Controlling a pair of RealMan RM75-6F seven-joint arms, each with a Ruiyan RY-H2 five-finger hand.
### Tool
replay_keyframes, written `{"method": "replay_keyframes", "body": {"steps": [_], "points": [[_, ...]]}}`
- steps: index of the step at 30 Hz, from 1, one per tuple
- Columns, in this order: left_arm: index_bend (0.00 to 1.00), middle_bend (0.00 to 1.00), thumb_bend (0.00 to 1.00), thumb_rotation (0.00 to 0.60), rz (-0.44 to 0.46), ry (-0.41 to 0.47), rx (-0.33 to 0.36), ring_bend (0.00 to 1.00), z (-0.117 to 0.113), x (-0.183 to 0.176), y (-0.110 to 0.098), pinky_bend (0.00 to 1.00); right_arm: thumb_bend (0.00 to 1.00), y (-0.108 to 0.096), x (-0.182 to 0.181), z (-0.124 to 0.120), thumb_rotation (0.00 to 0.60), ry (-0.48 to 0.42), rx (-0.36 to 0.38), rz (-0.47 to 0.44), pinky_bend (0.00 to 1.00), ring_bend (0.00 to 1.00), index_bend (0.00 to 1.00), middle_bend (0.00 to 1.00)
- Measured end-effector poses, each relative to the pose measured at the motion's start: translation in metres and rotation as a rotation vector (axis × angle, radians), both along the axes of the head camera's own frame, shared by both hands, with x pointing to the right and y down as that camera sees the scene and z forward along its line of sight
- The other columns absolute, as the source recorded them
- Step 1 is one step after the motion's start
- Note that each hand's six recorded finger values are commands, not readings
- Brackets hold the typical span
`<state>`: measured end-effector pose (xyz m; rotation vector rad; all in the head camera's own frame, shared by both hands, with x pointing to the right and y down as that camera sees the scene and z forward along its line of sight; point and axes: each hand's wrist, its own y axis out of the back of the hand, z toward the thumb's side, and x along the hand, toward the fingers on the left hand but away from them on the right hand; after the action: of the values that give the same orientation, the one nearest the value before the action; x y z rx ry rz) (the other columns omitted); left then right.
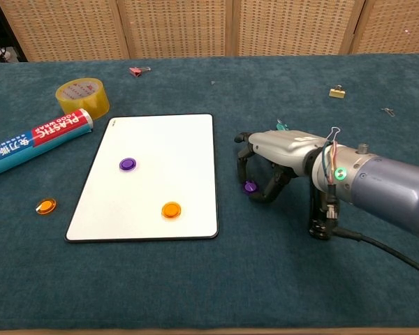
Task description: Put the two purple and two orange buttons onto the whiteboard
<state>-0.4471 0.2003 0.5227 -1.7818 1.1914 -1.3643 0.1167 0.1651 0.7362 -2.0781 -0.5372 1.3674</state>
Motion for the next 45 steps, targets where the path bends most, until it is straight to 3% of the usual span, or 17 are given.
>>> {"method": "replay_keyframes", "body": {"steps": [14,27,45], "points": [[0.00,0.00,0.03,0.600,0.000,0.002,-0.001,0.00,0.000,0.000,0.000,0.00,0.44,-0.009,-0.014,-0.015,0.600,-0.047,0.029,0.001,0.00,0.00,0.49,0.00],[0.00,0.00,0.03,0.600,-0.015,0.014,0.005,0.00,-0.003,-0.004,-0.001,0.00,0.44,-0.036,-0.072,-0.040,0.600,-0.103,0.083,-0.037,0.00,0.00,0.49,0.00],[0.00,0.00,0.03,0.600,-0.049,0.030,-0.001,0.00,-0.004,-0.014,-0.008,0.00,0.45,-0.048,-0.118,-0.014,0.600,-0.061,0.051,-0.033,0.00,0.00,0.50,0.00]]}}
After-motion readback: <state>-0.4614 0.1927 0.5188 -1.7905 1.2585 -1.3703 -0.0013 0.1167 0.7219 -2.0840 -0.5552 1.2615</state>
